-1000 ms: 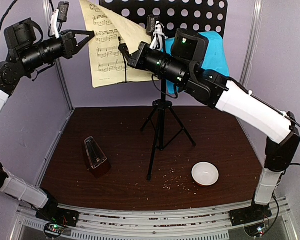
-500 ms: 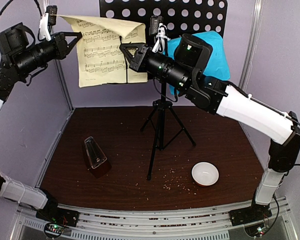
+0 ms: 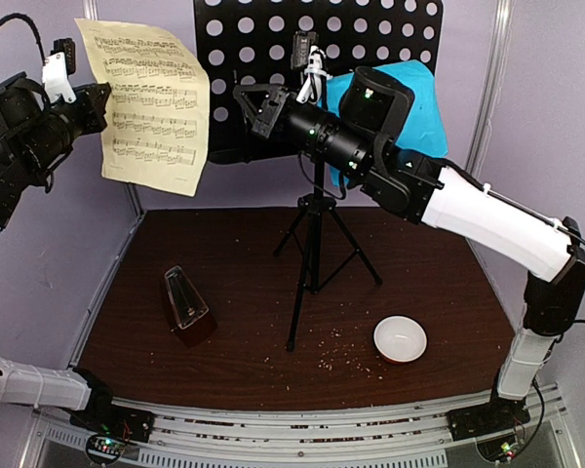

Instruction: Pack up the instrument practice props

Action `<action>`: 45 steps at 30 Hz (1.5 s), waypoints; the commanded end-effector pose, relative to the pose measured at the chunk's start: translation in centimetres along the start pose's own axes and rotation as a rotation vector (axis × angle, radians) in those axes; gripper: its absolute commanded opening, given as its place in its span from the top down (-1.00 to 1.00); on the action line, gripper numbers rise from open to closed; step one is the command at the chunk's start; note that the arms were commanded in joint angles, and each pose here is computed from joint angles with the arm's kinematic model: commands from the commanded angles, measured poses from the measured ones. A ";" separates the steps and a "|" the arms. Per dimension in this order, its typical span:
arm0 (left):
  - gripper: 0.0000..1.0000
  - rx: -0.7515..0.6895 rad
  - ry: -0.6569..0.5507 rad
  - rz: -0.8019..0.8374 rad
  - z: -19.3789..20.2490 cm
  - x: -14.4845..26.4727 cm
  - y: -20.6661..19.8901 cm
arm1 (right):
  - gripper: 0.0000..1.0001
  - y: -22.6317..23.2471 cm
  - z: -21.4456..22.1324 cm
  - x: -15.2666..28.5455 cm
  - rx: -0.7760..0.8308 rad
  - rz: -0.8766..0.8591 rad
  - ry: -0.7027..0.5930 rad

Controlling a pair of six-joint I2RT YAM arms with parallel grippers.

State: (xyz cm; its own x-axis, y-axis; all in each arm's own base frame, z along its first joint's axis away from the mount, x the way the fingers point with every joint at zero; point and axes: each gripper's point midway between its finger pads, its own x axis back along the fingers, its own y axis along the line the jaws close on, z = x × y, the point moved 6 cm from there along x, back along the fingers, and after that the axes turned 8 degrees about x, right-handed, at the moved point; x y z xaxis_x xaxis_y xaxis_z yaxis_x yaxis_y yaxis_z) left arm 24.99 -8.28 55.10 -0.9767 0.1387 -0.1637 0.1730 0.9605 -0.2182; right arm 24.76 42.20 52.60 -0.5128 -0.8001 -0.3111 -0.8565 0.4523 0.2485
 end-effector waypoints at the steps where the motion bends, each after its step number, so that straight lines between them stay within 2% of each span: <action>1: 1.00 -0.038 -0.035 -0.076 -0.8 -0.7 1.4 | 1.00 -0.2 0.0 0.5 0.009 0.016 0.014; 5: 1.00 -0.084 -0.032 -0.156 -0.3 -1.3 2.7 | 0.97 -0.2 -0.1 0.4 0.003 0.018 0.013; 10: 1.00 -0.144 -0.004 -0.240 0.9 -1.7 4.5 | 0.69 0.1 -0.5 0.7 -0.003 -0.005 0.004; 20: 1.00 -0.201 0.140 -0.331 5.6 -3.0 8.2 | 0.42 1.5 -1.7 1.6 -0.030 -0.111 -0.018; 29: 1.00 -0.225 0.184 -0.454 8.0 -1.5 12.2 | 0.08 3.1 -2.3 3.6 0.017 -0.190 -0.007; 36: 1.00 -0.358 0.226 -0.591 9.5 0.0 14.0 | -0.06 4.3 -2.5 5.2 0.071 -0.249 0.004; 42: 1.00 -0.541 0.282 -0.588 11.7 0.5 14.7 | -0.17 5.0 -2.2 6.0 0.101 -0.313 0.017; 45: 1.00 -0.619 0.329 -0.533 13.6 0.0 14.7 | -0.24 5.2 -2.4 6.9 0.110 -0.339 0.005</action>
State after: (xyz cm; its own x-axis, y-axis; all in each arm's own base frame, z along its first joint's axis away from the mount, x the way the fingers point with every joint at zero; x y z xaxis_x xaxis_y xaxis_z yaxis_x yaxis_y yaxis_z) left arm 28.77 2.54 39.26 -0.9025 -0.4002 0.1591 -0.3518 0.8982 0.2638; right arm 18.34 39.45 52.91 -0.2650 -0.9142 -0.3064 -0.9642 0.2482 0.0935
